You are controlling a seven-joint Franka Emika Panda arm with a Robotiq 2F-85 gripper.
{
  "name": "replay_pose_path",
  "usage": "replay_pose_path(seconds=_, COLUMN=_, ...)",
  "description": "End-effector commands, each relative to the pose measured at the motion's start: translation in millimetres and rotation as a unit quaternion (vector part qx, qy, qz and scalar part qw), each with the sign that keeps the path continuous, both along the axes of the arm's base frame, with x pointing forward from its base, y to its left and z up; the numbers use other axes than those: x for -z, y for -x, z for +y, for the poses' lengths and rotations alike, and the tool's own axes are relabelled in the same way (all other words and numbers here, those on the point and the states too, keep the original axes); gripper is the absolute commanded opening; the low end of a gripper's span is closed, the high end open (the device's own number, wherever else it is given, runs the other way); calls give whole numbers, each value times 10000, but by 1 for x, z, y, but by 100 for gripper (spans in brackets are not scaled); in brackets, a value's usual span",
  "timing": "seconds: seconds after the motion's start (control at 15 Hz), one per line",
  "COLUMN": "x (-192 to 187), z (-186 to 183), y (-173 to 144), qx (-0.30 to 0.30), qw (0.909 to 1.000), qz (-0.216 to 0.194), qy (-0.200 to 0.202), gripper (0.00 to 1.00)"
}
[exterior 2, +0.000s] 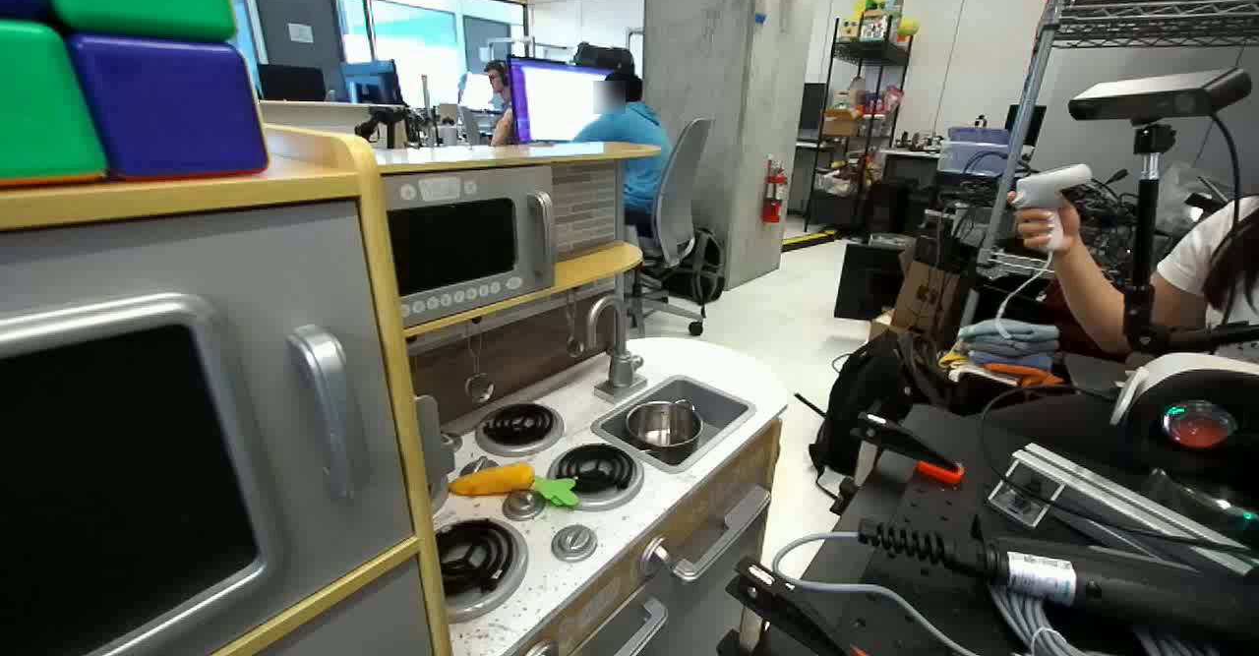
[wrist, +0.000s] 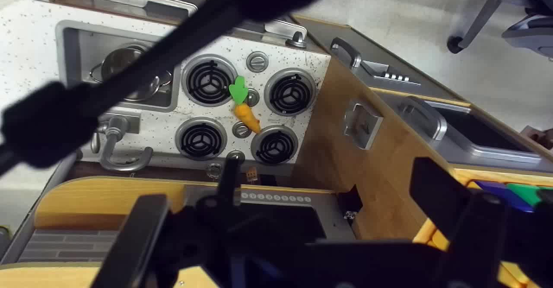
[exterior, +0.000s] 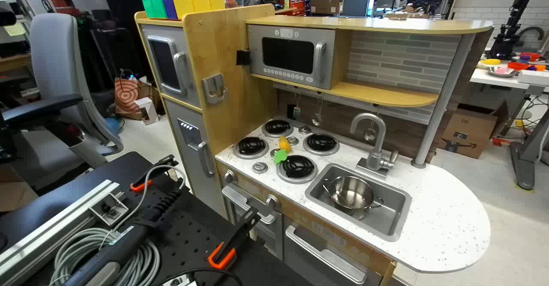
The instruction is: Pick up the carrot plush toy and put it in the pot
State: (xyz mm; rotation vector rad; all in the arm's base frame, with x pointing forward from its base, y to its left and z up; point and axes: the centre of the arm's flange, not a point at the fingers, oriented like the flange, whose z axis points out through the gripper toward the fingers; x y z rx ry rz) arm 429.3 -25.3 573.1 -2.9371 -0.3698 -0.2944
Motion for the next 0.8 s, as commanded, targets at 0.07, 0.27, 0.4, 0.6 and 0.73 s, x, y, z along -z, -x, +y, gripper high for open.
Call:
replay_pose_path(seconds=0.07, x=0, z=0, y=0, qx=1, qw=10000, qz=-2, qy=0, gripper=100)
replay_pose_path(seconds=0.27, x=0, z=0, y=0, qx=1, qw=10000, qz=-2, qy=0, gripper=100)
replay_pose_path(seconds=0.4, x=0, z=0, y=0, qx=1, qw=10000, qz=-2, qy=0, gripper=100)
replay_pose_path(seconds=0.6, x=0, z=0, y=0, qx=1, qw=10000, qz=-2, qy=0, gripper=100)
replay_pose_path(seconds=0.73, x=9, z=1, y=-4, qx=101, qw=9999, qz=-48, qy=-42, gripper=100)
